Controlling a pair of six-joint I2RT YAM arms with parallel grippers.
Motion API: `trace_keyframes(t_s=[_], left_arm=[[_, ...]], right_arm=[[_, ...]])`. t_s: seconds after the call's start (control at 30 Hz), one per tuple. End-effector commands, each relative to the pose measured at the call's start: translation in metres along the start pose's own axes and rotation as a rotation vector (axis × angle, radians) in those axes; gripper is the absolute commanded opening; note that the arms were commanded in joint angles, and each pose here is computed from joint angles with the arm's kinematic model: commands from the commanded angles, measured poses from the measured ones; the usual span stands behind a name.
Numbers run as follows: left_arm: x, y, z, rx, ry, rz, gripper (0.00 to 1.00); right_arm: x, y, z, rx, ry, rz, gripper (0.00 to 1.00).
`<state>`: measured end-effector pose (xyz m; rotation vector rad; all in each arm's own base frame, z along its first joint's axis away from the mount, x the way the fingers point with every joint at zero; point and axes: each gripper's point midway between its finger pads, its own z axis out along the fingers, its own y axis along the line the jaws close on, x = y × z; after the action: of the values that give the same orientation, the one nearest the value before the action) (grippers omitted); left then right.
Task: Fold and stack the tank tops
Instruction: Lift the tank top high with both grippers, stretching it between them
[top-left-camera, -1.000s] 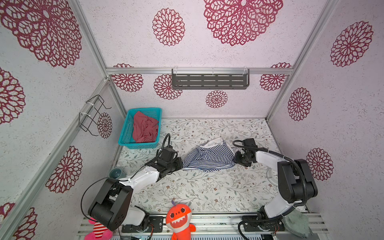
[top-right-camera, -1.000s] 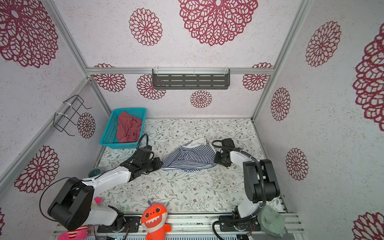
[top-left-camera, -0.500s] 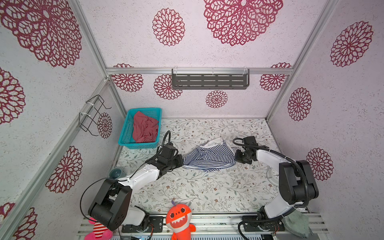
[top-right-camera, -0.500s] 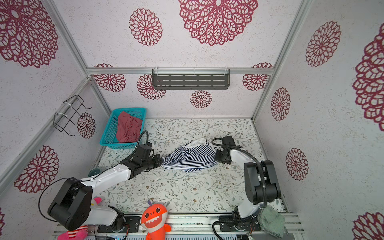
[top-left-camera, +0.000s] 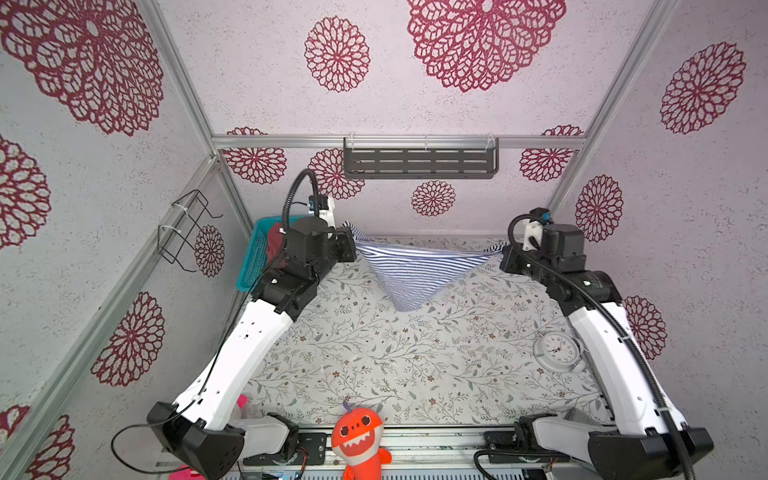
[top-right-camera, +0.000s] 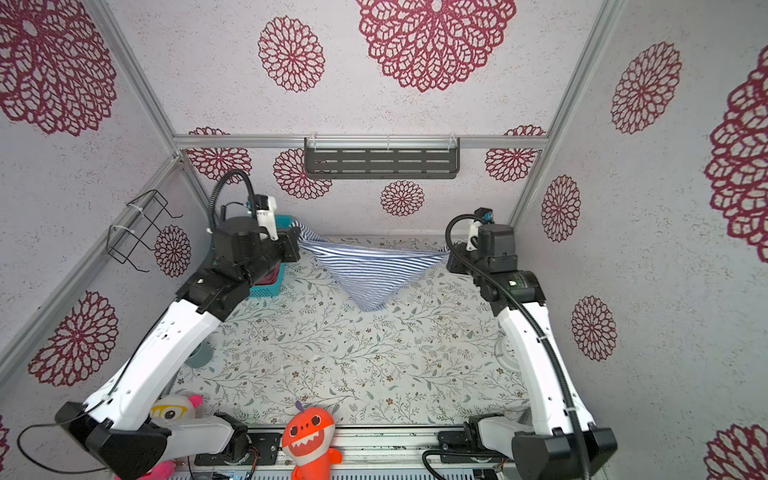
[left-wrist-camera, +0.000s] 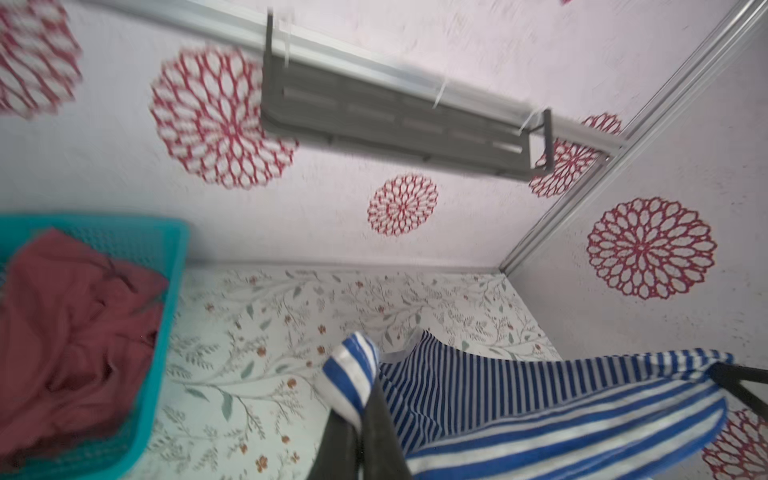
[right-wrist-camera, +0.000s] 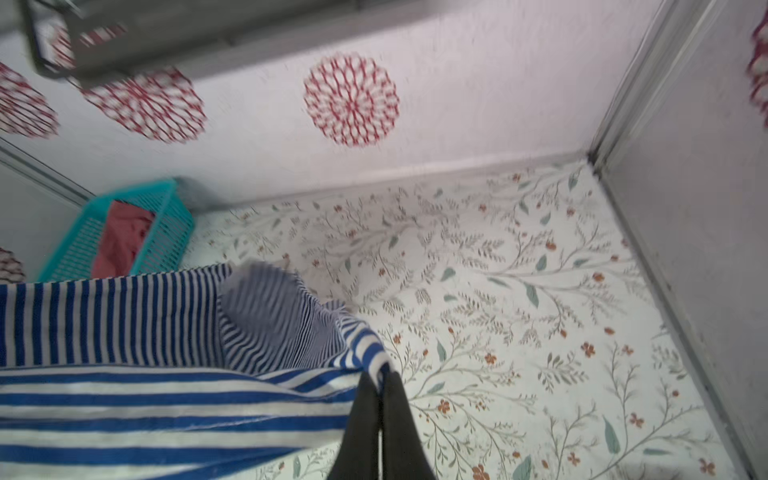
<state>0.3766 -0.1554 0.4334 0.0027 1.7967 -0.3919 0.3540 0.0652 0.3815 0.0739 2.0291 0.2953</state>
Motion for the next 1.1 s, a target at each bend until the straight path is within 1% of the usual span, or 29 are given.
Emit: trace_keyframes(t_s=[0.0, 0.07, 0.13, 0.23, 0.3, 0.37, 0.47, 0.5, 0.57, 0.67, 0.7, 0.73, 0.77, 0.83, 0.93, 1.0, 1.07], left_arm=[[-0.03, 0.006, -0.04, -0.078, -0.046, 0.131, 0.0], [-0.039, 0.003, -0.054, -0.067, -0.032, 0.143, 0.0], [-0.043, 0.001, -0.061, -0.044, -0.016, 0.153, 0.0], [-0.049, 0.01, -0.061, -0.033, -0.018, 0.149, 0.0], [-0.053, 0.023, -0.053, -0.034, -0.009, 0.131, 0.0], [-0.052, 0.036, -0.034, -0.02, 0.02, 0.103, 0.0], [-0.043, 0.046, 0.009, 0.03, 0.076, 0.074, 0.0], [-0.039, 0.046, 0.026, 0.046, 0.093, 0.082, 0.0], [-0.035, 0.048, 0.059, 0.057, 0.121, 0.088, 0.0], [-0.043, 0.049, 0.111, 0.07, 0.132, 0.098, 0.0], [-0.049, 0.049, 0.126, 0.07, 0.123, 0.107, 0.0], [-0.061, 0.048, 0.135, 0.073, 0.093, 0.118, 0.0], [-0.058, 0.051, 0.155, 0.068, 0.093, 0.121, 0.0], [-0.082, 0.047, 0.166, 0.084, 0.008, 0.131, 0.0], [-0.115, 0.036, 0.164, 0.138, -0.119, 0.124, 0.0], [-0.132, 0.029, 0.154, 0.169, -0.187, 0.133, 0.0], [-0.141, 0.024, 0.141, 0.178, -0.23, 0.136, 0.0]], right_arm=[[-0.018, 0.005, -0.038, -0.009, -0.049, -0.023, 0.0], [-0.024, 0.01, -0.051, -0.03, -0.063, -0.019, 0.0], [-0.023, 0.009, -0.053, -0.019, -0.046, -0.021, 0.0], [-0.021, 0.006, -0.043, -0.002, -0.018, -0.038, 0.0], [-0.021, 0.005, -0.028, 0.008, 0.001, -0.05, 0.0], [-0.024, 0.005, -0.009, 0.008, 0.014, -0.067, 0.0], [-0.031, 0.007, 0.026, 0.002, 0.017, -0.092, 0.0], [-0.036, 0.007, 0.039, 0.004, 0.011, -0.104, 0.0], [-0.05, 0.009, 0.064, -0.002, -0.008, -0.132, 0.0], [-0.086, 0.009, 0.097, 0.001, -0.066, -0.177, 0.0], [-0.102, 0.009, 0.105, -0.002, -0.089, -0.189, 0.0], [-0.118, 0.009, 0.113, -0.003, -0.113, -0.194, 0.0], [-0.132, 0.009, 0.117, -0.014, -0.139, -0.2, 0.0], [-0.168, 0.012, 0.118, -0.034, -0.223, -0.208, 0.0], [-0.204, 0.016, 0.104, -0.077, -0.339, -0.217, 0.0], [-0.212, 0.017, 0.092, -0.101, -0.377, -0.219, 0.0], [-0.209, 0.017, 0.082, -0.115, -0.386, -0.224, 0.0]])
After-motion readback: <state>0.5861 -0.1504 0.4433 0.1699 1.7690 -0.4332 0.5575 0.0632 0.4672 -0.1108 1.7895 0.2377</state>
